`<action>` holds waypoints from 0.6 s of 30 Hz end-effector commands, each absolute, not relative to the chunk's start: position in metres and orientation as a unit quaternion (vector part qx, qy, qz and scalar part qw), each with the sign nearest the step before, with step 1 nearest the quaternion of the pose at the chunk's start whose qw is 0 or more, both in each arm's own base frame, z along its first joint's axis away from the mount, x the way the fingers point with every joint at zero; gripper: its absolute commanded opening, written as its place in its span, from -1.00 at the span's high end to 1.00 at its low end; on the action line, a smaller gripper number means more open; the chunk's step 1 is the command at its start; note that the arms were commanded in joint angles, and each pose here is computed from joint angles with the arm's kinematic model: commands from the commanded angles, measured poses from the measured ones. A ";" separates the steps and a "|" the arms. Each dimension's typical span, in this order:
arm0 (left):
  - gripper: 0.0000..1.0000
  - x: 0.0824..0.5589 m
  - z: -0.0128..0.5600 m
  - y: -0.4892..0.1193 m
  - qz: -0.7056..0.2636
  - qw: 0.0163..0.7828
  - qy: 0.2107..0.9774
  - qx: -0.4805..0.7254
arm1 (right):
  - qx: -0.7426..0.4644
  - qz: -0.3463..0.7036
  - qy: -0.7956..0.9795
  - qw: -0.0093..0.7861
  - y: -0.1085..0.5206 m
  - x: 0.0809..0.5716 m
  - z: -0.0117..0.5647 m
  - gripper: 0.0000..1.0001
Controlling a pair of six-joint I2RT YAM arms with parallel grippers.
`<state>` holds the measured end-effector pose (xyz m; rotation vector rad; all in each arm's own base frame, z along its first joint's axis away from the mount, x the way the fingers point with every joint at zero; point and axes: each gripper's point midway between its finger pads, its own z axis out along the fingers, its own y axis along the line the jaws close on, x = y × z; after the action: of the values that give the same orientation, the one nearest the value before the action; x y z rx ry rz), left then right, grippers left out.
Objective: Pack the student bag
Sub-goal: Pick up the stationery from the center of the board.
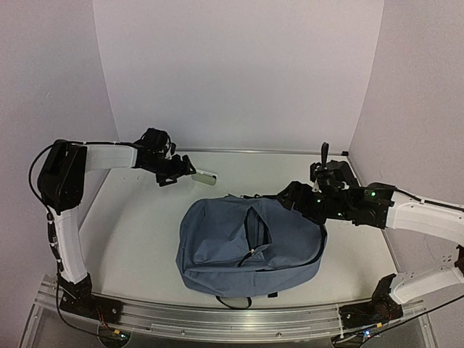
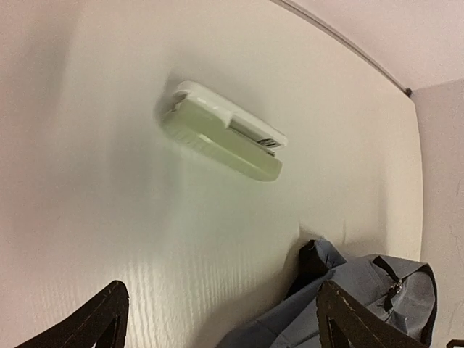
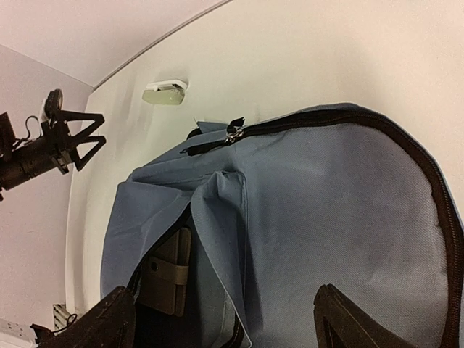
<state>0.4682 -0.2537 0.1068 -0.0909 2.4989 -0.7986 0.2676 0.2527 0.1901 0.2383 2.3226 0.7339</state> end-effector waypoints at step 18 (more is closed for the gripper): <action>-0.82 0.570 0.086 -0.302 -0.263 0.330 0.876 0.233 | 0.100 0.287 0.890 0.341 0.253 0.271 0.195 -0.71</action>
<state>0.5593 -0.2983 0.0783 0.5196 2.3414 -0.7025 0.2670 0.2516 0.1881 0.2410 2.3320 0.7290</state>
